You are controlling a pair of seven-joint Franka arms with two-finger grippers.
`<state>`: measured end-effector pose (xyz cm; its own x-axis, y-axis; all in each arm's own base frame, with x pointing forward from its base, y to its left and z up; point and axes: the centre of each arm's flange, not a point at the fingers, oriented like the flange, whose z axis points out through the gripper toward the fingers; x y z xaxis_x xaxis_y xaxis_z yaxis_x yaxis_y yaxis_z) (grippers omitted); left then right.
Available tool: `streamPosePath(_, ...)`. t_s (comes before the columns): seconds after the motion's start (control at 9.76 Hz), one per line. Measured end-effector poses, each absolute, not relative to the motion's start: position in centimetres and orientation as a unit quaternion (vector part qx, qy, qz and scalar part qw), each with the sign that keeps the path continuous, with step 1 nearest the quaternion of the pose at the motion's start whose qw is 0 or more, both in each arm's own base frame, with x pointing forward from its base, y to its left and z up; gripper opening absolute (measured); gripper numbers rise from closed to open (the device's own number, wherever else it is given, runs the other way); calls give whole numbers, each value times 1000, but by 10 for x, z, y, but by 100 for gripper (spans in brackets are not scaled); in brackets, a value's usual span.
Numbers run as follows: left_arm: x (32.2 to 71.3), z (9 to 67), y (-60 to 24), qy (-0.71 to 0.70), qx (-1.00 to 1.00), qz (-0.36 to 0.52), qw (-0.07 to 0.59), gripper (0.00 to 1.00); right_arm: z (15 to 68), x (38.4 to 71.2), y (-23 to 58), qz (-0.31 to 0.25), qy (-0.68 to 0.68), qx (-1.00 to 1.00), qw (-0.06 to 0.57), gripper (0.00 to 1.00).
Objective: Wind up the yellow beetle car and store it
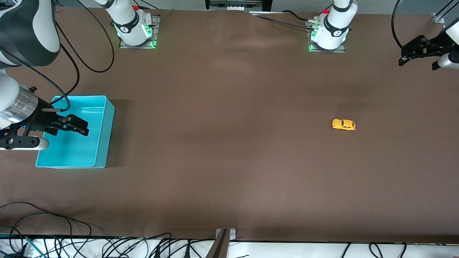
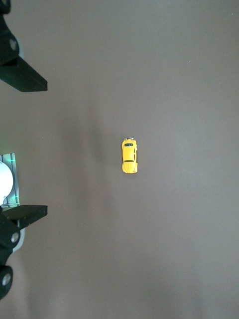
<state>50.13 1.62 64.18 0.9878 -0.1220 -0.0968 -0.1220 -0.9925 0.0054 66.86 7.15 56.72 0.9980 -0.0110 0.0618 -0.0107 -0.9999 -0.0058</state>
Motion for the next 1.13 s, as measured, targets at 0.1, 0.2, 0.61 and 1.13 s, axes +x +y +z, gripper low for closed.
streamPosePath(0.1,502,641,19,58,-997,49,0,100,567,669,72,-31,5,-1000,3,100)
streamPosePath(0.2,504,637,26,51,-997,53,0,100,567,669,72,-30,5,-1000,3,100)
streamPosePath(0.61,532,589,51,27,-996,86,3,100,565,669,71,-28,6,-1000,2,100)
streamPosePath(1.13,566,518,64,21,-991,133,15,100,565,669,72,-27,6,-1000,2,100)
